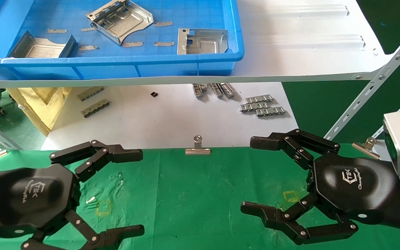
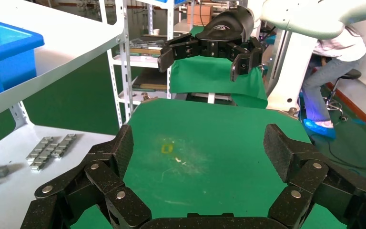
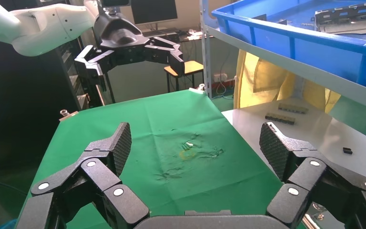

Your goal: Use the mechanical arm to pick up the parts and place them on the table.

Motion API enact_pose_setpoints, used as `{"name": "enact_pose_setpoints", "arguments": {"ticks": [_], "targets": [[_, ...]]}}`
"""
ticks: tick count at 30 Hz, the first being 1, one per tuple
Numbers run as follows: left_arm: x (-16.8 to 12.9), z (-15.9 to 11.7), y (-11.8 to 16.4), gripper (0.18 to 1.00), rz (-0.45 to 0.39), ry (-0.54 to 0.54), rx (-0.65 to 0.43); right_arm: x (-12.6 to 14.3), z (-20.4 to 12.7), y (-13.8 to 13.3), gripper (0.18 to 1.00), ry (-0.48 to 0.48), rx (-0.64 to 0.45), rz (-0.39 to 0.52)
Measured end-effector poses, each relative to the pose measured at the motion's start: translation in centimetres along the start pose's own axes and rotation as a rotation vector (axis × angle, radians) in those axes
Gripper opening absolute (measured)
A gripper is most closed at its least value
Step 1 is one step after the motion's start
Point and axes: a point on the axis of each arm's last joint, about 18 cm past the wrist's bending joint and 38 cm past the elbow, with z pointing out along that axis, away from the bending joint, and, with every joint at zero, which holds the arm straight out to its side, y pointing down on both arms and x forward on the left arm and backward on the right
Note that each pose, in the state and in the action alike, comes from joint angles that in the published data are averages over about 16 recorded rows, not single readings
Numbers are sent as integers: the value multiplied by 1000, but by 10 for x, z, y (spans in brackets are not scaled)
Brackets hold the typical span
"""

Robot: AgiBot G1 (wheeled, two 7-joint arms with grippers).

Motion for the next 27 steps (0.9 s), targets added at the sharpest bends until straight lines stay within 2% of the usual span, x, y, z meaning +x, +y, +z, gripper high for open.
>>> {"name": "enact_pose_setpoints", "arguments": {"ticks": [16,23,27], "targets": [[0,0,0,1001,0,0,0,0,0,0,978,0,0,0],[0,0,0,1001,0,0,0,0,0,0,917,0,0,0],[0,0,0,1001,0,0,0,0,0,0,856,0,0,0]]}}
